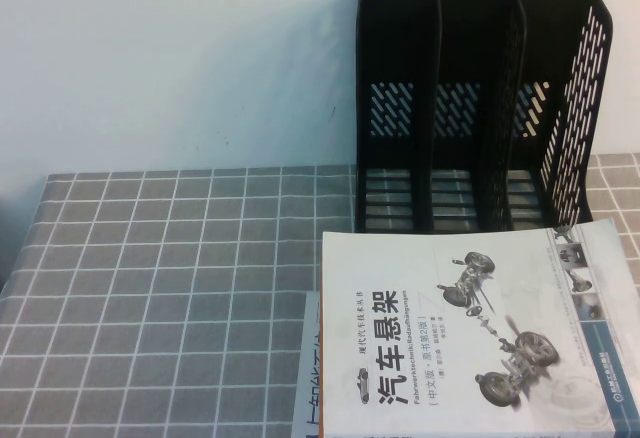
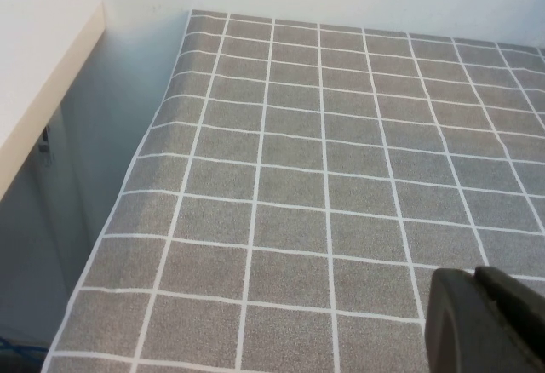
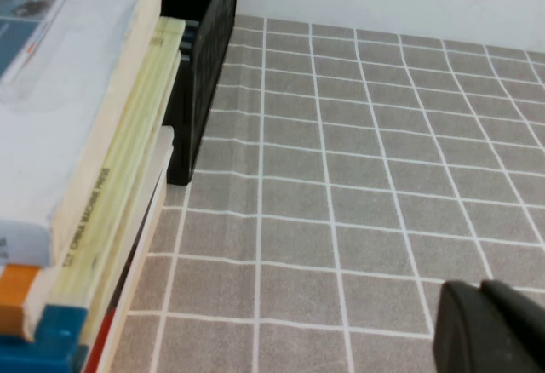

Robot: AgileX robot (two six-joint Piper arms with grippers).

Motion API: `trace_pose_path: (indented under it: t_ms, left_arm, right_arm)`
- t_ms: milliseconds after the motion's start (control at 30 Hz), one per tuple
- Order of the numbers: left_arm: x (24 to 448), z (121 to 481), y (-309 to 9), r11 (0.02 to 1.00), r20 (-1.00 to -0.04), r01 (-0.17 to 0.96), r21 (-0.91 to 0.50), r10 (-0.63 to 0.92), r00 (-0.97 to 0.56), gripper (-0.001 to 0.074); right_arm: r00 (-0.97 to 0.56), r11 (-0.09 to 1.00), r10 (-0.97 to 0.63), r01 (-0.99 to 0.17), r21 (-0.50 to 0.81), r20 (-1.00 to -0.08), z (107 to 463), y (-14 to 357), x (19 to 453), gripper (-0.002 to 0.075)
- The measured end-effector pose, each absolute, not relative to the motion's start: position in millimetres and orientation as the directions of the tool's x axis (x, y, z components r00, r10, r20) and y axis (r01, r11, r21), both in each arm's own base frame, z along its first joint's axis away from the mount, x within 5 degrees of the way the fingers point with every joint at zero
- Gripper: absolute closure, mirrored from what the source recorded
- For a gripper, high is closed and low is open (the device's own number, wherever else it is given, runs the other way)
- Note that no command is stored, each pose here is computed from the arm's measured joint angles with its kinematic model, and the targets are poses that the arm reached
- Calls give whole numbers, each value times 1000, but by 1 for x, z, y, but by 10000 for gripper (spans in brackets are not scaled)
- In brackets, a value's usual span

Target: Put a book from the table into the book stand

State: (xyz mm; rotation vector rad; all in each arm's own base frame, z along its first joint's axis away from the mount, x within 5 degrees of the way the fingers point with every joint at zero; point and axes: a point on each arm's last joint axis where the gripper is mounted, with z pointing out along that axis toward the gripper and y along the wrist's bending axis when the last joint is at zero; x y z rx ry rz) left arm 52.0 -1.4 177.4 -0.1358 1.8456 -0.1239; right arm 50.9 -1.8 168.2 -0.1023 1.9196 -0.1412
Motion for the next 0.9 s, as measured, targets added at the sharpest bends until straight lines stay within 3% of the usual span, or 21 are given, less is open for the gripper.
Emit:
trace_pose_path:
  t_ms: [900]
  left_arm:
    - [52,177,-2,994,-955,-15,-113,-112,-274,738]
  right_arm:
    - [-345,989,-140,-3,-148,-928,168,-2,51,729]
